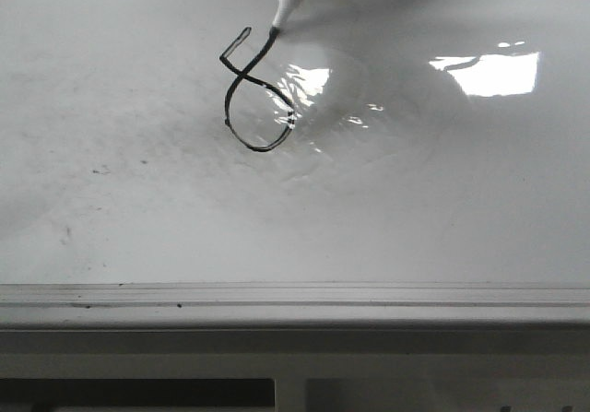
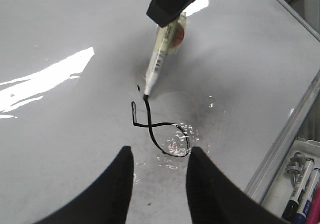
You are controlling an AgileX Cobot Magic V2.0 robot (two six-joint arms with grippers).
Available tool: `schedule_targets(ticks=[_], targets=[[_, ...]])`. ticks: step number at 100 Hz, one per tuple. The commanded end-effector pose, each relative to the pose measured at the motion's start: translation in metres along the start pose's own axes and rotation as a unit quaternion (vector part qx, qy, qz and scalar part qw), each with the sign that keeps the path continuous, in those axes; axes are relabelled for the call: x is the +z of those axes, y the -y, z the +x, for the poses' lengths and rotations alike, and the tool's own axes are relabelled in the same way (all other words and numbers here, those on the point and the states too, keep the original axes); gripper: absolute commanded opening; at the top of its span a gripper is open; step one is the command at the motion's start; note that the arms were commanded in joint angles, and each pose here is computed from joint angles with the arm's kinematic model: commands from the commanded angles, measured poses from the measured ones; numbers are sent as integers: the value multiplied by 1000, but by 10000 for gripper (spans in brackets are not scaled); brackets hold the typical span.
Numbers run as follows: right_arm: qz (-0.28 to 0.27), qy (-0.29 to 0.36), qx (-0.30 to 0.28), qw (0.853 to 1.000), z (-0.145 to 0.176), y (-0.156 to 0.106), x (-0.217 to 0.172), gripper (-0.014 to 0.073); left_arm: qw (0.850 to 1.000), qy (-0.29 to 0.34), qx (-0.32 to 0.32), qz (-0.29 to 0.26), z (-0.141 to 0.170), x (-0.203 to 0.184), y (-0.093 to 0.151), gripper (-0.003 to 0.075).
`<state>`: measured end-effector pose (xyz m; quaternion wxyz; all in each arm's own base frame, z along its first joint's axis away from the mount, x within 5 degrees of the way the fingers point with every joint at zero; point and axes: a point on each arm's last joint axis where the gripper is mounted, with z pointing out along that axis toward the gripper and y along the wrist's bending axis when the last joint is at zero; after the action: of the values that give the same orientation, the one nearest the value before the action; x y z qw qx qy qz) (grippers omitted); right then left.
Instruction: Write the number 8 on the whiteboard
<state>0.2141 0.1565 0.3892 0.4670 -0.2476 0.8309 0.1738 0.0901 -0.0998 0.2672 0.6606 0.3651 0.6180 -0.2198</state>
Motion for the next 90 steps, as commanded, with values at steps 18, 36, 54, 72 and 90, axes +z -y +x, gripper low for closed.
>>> schedule_targets(ticks=[18,36,54,72,90], targets=[[-14,83,-33,996,-22,-12,-9,-50,999,32,-13,-4,-13,1,-2,244],[-26,57,-39,997,-17,-20,-13,-50,999,32,-12,-4,-13,1,-2,244],[-65,33,-44,996,-10,-39,-14,-50,1000,18,-11,22,-8,10,5,244],[-107,2,-60,992,4,-66,-4,-50,998,26,-16,51,-3,31,13,244],[-132,-9,-63,989,9,-82,-3,-50,996,61,-36,51,-1,47,15,244]])
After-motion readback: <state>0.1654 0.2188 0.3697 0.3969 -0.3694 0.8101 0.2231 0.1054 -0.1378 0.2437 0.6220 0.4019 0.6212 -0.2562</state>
